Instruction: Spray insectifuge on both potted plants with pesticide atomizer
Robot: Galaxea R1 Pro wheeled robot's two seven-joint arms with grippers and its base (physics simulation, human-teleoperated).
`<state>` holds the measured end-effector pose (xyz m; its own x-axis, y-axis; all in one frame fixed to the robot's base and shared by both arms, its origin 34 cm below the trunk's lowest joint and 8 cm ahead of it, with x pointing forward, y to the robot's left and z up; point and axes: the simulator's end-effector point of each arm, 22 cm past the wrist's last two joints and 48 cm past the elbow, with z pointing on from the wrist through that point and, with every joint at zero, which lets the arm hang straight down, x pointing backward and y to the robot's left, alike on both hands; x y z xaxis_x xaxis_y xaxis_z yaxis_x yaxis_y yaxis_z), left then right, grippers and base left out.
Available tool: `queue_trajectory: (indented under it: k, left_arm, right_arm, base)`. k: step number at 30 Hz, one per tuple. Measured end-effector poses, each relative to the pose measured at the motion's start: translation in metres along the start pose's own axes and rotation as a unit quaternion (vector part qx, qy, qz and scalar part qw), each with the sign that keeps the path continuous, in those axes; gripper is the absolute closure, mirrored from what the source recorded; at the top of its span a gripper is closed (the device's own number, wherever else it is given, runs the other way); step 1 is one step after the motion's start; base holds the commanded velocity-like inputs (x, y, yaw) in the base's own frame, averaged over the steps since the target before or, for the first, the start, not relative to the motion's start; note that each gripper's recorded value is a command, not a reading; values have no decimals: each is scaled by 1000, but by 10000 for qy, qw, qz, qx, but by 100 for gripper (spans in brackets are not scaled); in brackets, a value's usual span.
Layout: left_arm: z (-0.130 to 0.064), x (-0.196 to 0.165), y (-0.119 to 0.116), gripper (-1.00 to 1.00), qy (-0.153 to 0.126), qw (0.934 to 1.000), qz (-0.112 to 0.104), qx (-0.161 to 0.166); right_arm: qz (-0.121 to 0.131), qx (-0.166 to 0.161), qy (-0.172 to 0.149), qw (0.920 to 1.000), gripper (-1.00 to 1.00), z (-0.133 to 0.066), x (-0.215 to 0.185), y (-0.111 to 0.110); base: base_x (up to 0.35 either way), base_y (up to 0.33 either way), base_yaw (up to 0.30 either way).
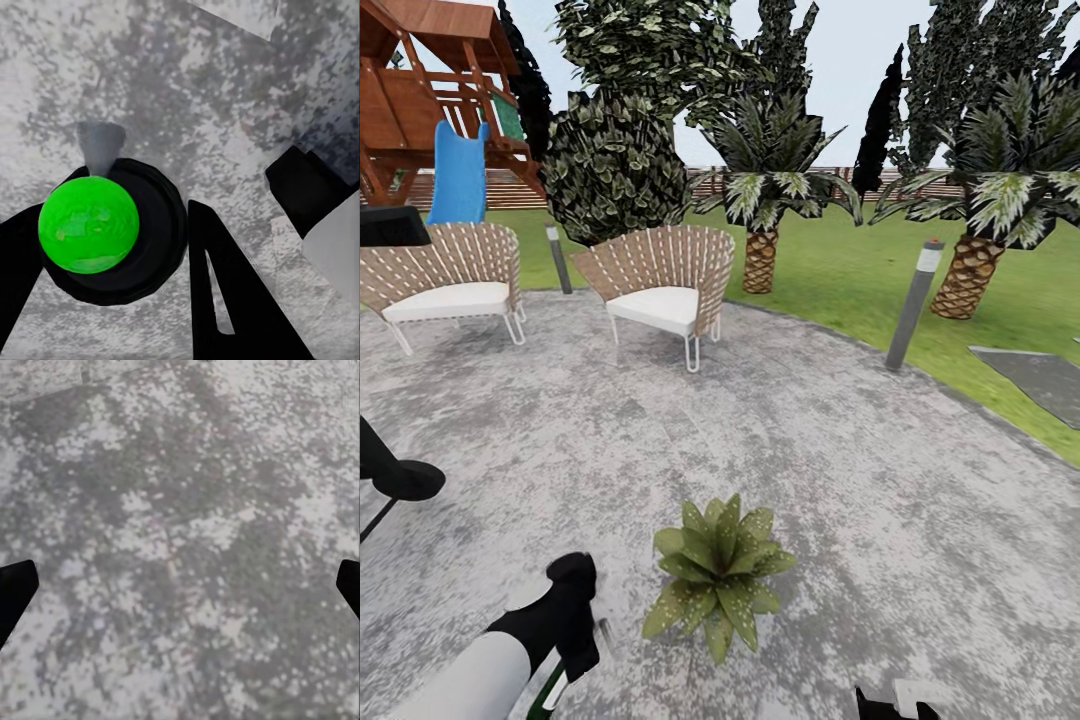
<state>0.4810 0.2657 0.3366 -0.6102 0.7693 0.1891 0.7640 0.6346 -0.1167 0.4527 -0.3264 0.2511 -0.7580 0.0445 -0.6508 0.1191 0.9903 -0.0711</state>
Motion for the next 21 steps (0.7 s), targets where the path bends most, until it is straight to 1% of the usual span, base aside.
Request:
queue_trajectory:
  k: [3, 6, 12, 13, 14, 16, 19, 21]
  left_arm:
    - [-3, -5, 1, 100, -36, 10000, 6, -18]
    - [-4, -5, 3, 100, -40, 10000, 7, -35]
    - [-8, -9, 4, 100, -74, 10000, 28, -43]
    - [-14, -15, 8, 100, -144, 9998, 41, -92]
    - [-25, -25, 16, 100, -257, 9995, 57, -195]
    - [-42, -37, 29, 100, -397, 9986, 60, -347]
    - [-79, -56, 61, 100, -611, 9960, 38, -646]
    - [-91, -60, 71, 100, -666, 9952, 11, -717]
  right_arm:
    - [3, 3, -2, 10000, -100, 0, 0, 0]
    - [3, 1, 0, 10000, -100, 0, 0, 0]
    - [3, 1, -1, 10000, -100, 0, 0, 0]
    - [3, 2, -2, 10000, -100, 0, 0, 0]
    - [4, 2, -3, 10000, -100, 0, 0, 0]
    - [4, 3, -3, 10000, -100, 0, 0, 0]
    - [-5, -5, -3, 10000, -100, 0, 0, 0]
    - [-9, -9, -2, 10000, -100, 0, 0, 0]
  base:
    - [171, 243, 0]
    - [52, 256, -66]
    - [5, 31, -272]
    - [0, 2, -266]
    - [0, 2, -226]
    - [0, 1, -115]
    - [0, 0, -21]
    - [0, 0, -4]
